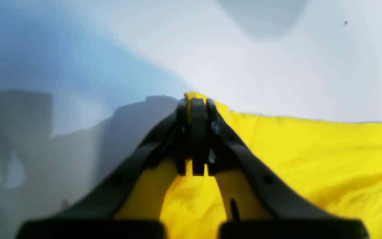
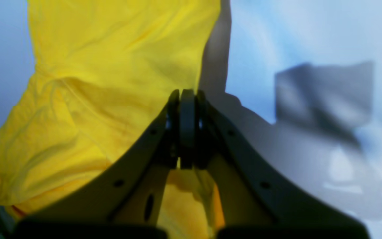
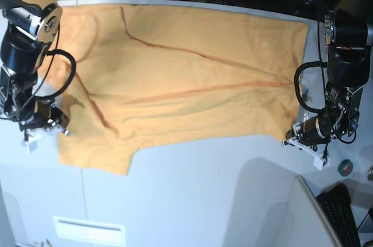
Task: Layout the t-shirt on the table in an organized manner, then fold the t-shirt properly
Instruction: 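Fold the held edge over toward the collar with both grippers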
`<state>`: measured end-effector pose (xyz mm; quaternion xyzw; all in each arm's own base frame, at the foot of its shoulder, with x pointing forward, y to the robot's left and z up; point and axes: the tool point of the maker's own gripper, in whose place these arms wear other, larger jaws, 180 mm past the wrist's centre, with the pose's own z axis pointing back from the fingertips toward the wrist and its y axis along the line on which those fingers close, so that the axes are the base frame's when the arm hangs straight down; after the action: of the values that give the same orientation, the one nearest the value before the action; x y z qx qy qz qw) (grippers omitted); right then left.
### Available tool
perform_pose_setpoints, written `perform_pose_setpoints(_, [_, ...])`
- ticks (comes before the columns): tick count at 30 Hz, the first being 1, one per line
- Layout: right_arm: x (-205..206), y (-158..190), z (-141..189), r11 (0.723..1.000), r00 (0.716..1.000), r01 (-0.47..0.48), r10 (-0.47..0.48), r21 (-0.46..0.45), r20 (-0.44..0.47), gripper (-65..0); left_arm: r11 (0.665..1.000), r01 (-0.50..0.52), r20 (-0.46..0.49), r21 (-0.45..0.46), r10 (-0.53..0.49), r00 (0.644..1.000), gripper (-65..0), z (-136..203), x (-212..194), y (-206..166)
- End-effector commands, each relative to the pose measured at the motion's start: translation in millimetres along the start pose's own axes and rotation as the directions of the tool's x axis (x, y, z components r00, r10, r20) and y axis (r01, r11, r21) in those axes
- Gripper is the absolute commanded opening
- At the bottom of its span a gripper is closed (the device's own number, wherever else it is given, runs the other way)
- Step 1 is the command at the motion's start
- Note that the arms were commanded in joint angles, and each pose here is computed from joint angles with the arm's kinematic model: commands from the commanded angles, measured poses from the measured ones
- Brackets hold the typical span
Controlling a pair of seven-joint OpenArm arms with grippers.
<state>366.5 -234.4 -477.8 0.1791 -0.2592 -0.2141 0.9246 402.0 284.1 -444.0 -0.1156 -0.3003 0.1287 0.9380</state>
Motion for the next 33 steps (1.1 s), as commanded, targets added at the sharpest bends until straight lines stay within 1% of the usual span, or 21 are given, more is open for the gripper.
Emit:
perform_pose_setpoints(1, [37, 8, 11, 1.000, 0.996, -0.028, 0.027, 0.013, 0.086, -65.0, 1.000, 0.014, 0.074, -0.013, -0.013, 0.997, -65.0, 9, 32, -4])
perform_pose_setpoints(5, [55, 15, 18, 0.999, 0.990, -0.050, 0.048, 0.018, 0.130, -65.0, 0.998, 0.045, 0.116, -0.034, -0.041, 0.992, -65.0, 15, 48, -16])
perform_pose_setpoints(11, [72, 25, 22, 0.997, 0.985, -0.066, 0.060, 0.032, 0.162, -65.0, 0.998, 0.050, 0.132, -0.043, -0.044, 0.990, -65.0, 17, 54, -20])
perform_pose_setpoints(13, [81, 30, 24, 0.997, 0.982, -0.072, 0.064, 0.038, 0.178, -65.0, 0.997, 0.063, 0.149, -0.050, -0.055, 0.987, -65.0, 20, 61, -25])
perform_pose_setpoints(15, [90, 30, 28, 0.993, 0.978, -0.114, 0.109, 0.019, 0.179, -65.0, 0.995, 0.078, 0.167, -0.058, -0.067, 0.984, -65.0, 22, 68, -31])
perform_pose_setpoints(18, [100, 44, 28, 0.979, 0.964, -0.205, 0.200, 0.007, 0.175, -65.0, 0.994, 0.085, 0.184, -0.062, -0.073, 0.980, -65.0, 25, 75, -34])
perform_pose_setpoints(22, [111, 48, 30, 0.967, 0.943, -0.254, 0.250, -0.010, 0.221, -65.0, 0.993, 0.090, 0.207, -0.072, -0.074, 0.976, -65.0, 28, 88, -41])
perform_pose_setpoints(26, [125, 52, 34, 0.966, 0.924, -0.260, 0.253, -0.013, 0.287, -65.0, 0.993, 0.092, 0.216, -0.074, -0.074, 0.974, -65.0, 30, 93, -43])
perform_pose_setpoints(30, [138, 47, 42, 0.965, 0.905, -0.261, 0.256, -0.031, 0.341, -65.0, 0.992, 0.095, 0.232, -0.079, -0.074, 0.970, -65.0, 32, 101, -46])
perform_pose_setpoints(33, [137, 45, 41, 0.965, 0.904, -0.260, 0.255, -0.032, 0.343, -65.0, 0.992, 0.094, 0.230, -0.078, -0.074, 0.970, -65.0, 32, 100, -46])
